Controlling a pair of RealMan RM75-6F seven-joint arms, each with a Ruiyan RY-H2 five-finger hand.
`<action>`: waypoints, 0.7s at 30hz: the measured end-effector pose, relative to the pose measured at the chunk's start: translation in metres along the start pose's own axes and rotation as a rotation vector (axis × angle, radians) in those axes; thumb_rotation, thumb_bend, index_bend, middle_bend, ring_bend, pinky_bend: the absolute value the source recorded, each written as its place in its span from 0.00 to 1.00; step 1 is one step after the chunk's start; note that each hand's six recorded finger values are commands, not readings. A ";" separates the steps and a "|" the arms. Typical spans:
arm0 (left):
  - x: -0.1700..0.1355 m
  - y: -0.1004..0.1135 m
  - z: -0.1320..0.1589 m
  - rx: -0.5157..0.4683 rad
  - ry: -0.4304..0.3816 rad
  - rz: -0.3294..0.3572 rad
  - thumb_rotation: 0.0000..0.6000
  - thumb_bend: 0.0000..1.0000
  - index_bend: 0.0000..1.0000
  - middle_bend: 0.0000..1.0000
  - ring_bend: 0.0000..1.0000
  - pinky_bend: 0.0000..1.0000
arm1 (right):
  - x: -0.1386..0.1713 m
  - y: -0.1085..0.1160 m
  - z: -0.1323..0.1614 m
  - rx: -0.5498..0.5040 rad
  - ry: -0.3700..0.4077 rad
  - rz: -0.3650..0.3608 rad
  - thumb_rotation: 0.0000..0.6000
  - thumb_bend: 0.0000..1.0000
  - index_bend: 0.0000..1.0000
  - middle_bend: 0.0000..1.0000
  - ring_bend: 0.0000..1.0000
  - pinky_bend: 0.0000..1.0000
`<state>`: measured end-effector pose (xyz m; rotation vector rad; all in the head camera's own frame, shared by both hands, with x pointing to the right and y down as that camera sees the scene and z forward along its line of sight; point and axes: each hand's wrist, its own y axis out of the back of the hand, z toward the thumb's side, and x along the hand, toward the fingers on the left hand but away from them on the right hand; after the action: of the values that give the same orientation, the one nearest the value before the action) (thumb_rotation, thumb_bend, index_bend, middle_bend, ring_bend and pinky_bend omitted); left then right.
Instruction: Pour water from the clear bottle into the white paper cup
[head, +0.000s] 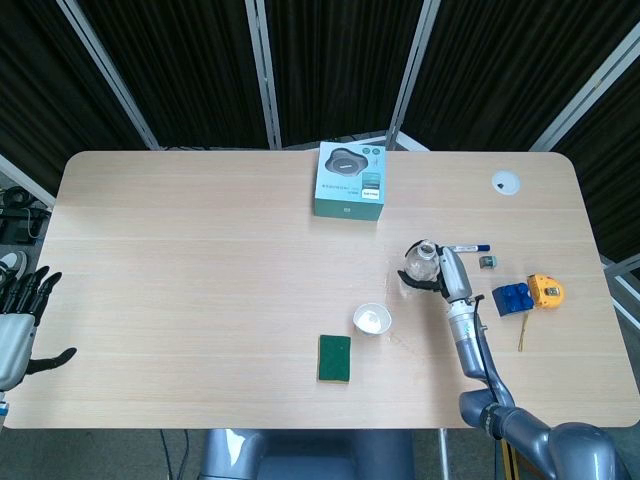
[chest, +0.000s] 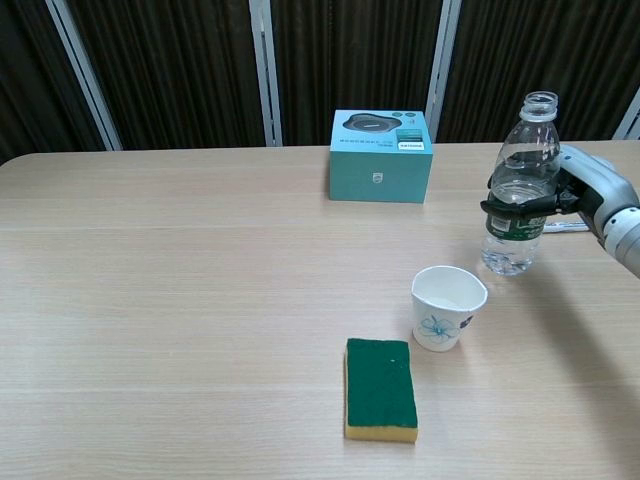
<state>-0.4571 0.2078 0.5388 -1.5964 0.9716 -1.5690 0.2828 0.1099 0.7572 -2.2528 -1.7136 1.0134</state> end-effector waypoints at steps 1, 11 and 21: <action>0.000 0.000 0.000 0.001 -0.001 0.000 1.00 0.00 0.00 0.00 0.00 0.00 | 0.000 -0.001 -0.002 -0.004 -0.005 0.000 1.00 0.28 0.51 0.59 0.44 0.42; 0.000 -0.002 0.001 0.006 -0.001 -0.006 1.00 0.00 0.00 0.00 0.00 0.00 | 0.003 -0.003 -0.014 -0.023 -0.032 -0.001 1.00 0.00 0.25 0.37 0.31 0.33; 0.000 -0.002 0.002 0.004 -0.001 -0.005 1.00 0.00 0.00 0.00 0.00 0.00 | 0.004 -0.001 -0.020 -0.027 -0.040 0.007 1.00 0.00 0.13 0.26 0.21 0.21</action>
<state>-0.4552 0.2091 0.5405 -1.5984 0.9642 -1.5723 0.2944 0.1198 0.7711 -2.2716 -1.7465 1.0506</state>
